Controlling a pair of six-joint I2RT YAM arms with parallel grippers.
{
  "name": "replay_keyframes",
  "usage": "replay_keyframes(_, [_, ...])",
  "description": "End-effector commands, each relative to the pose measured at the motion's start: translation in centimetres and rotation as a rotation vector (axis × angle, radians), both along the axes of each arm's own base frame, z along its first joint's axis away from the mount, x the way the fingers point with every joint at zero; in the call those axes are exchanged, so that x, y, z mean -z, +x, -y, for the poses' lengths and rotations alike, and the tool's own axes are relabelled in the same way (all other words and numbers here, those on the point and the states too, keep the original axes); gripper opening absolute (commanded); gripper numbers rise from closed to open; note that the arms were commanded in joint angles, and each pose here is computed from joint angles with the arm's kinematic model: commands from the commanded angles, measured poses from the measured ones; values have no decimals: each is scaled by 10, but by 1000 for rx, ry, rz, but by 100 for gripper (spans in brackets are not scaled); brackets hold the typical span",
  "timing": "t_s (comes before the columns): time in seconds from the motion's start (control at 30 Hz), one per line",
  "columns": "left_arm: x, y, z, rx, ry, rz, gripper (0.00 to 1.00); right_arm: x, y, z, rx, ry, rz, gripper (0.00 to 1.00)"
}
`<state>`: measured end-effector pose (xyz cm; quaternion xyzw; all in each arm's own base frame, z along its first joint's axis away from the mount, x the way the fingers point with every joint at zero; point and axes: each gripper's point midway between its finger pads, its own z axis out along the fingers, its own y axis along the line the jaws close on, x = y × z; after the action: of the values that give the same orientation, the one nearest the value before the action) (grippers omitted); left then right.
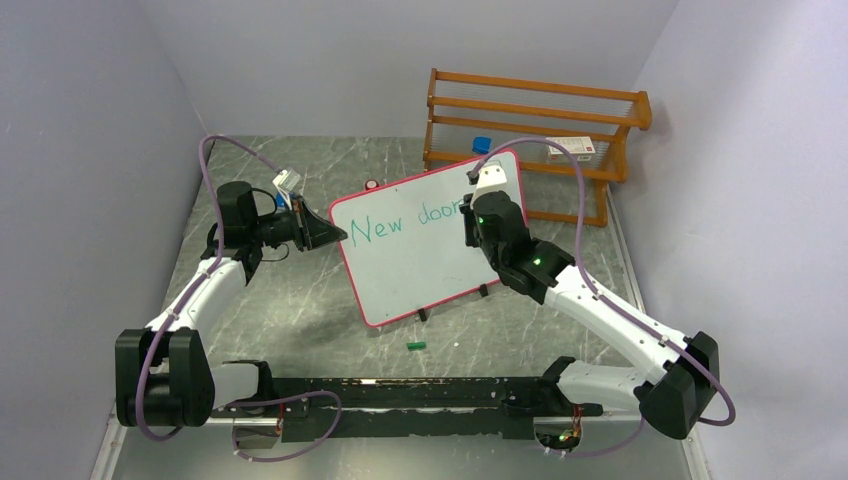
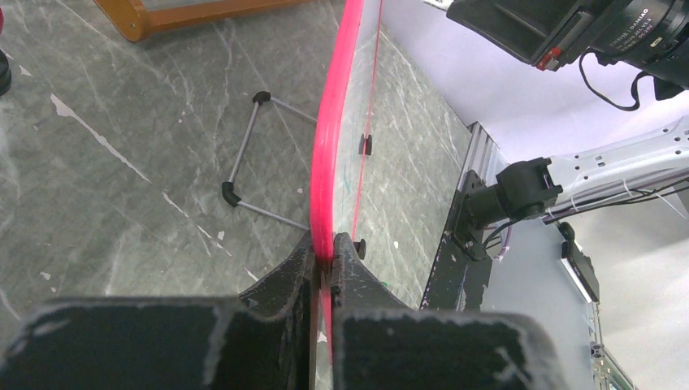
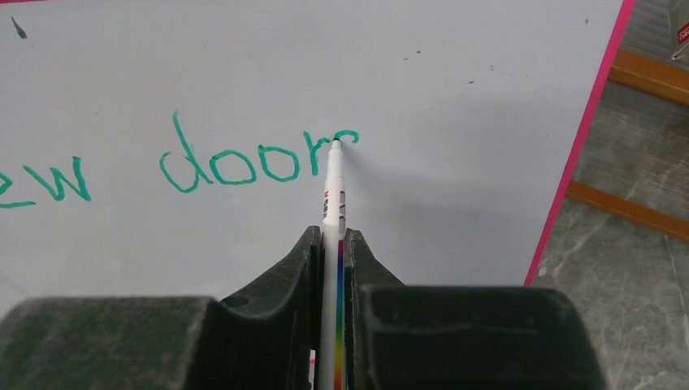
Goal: Write a sentence on the whiteboard
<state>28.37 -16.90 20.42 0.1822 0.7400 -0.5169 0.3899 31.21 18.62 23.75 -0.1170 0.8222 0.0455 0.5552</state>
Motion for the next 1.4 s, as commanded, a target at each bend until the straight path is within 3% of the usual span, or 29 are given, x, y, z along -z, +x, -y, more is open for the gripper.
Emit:
replay_keyframes(0.0, [5,9,-7,-39,21,11,5,10,-6,6,1,-13,-33,0])
replay_keyframes(0.43, [4,9,-7,-40,21,13,5,17,-7,19,61,-50,-45,0])
replay_keyframes(1.37, [4,8,-7,-41,20,12,5,6,-9,1,-10,26,-49,0])
